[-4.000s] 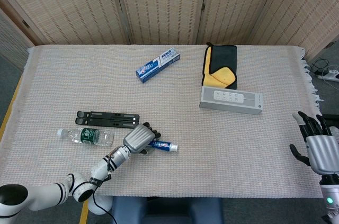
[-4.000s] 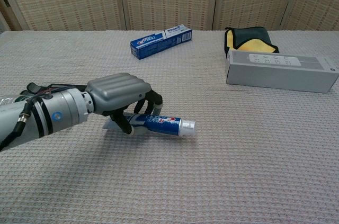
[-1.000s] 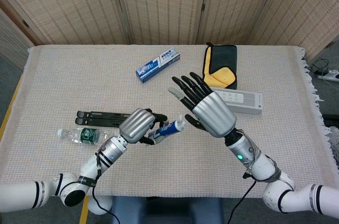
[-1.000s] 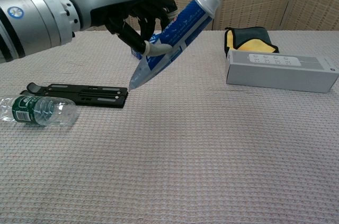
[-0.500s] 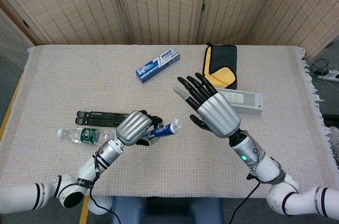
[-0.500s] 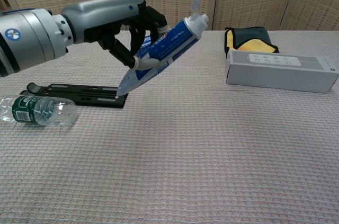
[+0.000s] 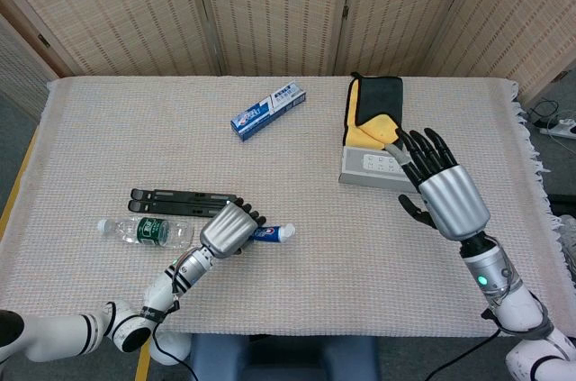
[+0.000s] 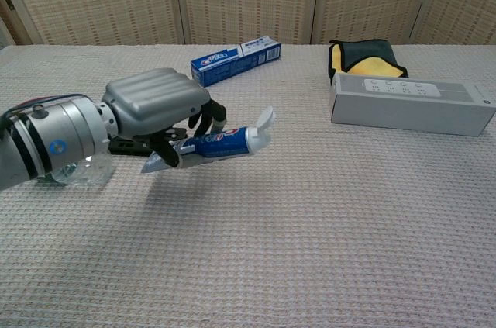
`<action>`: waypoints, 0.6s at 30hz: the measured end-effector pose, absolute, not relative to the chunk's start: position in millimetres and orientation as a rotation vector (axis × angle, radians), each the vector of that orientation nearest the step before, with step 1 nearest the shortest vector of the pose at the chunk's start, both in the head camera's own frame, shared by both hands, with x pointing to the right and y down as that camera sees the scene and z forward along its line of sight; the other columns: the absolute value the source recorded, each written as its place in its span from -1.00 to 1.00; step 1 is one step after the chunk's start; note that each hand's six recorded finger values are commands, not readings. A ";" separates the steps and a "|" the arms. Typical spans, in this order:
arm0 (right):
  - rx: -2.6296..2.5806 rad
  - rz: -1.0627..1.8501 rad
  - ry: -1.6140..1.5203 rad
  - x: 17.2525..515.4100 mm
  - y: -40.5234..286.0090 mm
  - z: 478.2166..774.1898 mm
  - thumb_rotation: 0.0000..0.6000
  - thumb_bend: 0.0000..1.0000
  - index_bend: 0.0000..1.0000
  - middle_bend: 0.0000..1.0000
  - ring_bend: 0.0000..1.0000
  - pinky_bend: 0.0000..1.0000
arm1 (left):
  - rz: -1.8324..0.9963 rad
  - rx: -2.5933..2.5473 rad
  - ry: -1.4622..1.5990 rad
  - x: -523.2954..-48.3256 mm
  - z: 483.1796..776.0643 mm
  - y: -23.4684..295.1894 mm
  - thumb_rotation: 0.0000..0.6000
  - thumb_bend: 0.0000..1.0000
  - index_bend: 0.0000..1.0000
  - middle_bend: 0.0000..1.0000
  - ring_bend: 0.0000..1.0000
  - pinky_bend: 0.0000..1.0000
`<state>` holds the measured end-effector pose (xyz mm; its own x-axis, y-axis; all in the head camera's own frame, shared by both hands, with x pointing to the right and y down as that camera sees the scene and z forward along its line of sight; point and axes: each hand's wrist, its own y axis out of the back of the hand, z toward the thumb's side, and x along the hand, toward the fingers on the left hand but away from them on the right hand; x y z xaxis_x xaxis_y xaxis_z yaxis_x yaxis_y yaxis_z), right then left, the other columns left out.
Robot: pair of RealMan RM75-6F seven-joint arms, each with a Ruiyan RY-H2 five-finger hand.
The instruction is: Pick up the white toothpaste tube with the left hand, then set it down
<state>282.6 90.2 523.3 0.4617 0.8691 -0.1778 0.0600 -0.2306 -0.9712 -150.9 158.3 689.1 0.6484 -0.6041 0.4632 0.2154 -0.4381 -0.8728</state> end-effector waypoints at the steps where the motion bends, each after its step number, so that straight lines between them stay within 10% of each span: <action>1: -1.639 0.948 -0.824 286.3 91.2 526.0 1.00 -0.25 -1.00 -1.00 -0.92 -0.94 | -0.973 -1.781 0.292 -149.9 694.2 162.2 1.00 -0.04 -0.59 -0.22 -0.38 -0.29; 8: -1.676 1.004 -0.844 305.7 95.0 542.3 1.00 -0.25 -1.00 -1.00 -0.92 -0.94 | -1.037 -1.665 0.199 -152.9 715.7 175.2 1.00 -0.14 -0.99 -0.58 -0.68 -0.47; 18: -1.708 1.119 -0.841 340.0 103.8 554.1 1.00 -0.25 -1.00 -1.00 -0.92 -0.94 | -1.168 -1.756 0.411 -195.4 691.7 153.1 1.00 -0.14 -0.89 -0.60 -0.69 -0.57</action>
<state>340.0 103.8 554.1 0.3593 0.8771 -0.3189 0.0628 -0.3636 -0.9294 -195.4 153.1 691.7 0.4861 -0.6974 0.5267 0.2134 -0.4897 -0.8454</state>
